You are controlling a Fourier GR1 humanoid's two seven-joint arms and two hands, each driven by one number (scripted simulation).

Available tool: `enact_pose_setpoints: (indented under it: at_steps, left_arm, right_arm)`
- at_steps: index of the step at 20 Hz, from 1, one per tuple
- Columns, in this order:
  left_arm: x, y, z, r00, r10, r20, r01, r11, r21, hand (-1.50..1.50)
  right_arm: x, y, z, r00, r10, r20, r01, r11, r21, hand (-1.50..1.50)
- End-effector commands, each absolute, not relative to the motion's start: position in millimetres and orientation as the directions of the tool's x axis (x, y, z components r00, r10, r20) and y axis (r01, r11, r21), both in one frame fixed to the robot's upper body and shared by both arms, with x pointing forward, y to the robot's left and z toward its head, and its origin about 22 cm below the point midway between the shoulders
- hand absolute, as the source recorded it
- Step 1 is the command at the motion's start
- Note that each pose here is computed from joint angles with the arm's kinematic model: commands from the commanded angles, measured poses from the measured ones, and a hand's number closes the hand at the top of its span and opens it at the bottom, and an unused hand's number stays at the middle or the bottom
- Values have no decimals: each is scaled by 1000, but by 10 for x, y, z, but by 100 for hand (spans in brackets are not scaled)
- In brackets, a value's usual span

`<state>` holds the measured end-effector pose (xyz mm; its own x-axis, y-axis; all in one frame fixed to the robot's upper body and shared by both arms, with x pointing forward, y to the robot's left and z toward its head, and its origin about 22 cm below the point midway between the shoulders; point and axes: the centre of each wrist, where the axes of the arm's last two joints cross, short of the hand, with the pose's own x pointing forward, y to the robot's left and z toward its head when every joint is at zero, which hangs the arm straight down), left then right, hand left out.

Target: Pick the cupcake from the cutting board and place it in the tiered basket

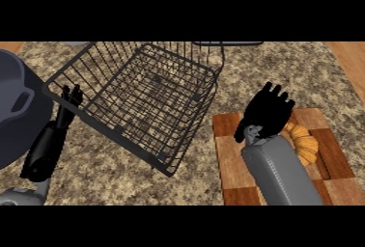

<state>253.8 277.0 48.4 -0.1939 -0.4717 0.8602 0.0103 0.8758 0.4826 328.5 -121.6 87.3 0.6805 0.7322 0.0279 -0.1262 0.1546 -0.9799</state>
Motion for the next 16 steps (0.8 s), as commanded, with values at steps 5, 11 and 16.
enact_pose_setpoints:
  at_steps: [5, 11, 16]
  left_arm:
    - [2501, 2606, 616, -230, -465, 855, 34, 874, 484, 0]
    - [2493, 2518, 492, -221, -448, 866, 63, 880, 471, 0]
    - [2469, 2707, 511, -235, -461, 856, 44, 874, 483, 0]
  right_arm:
    - [3087, -1335, 971, 833, 548, -79, -175, 125, -977, -150]
    - [3120, -1333, 912, 848, 525, -74, -177, 149, -973, -150]
    - [3017, -1473, 785, 860, 508, -35, -130, 152, -980, -150]
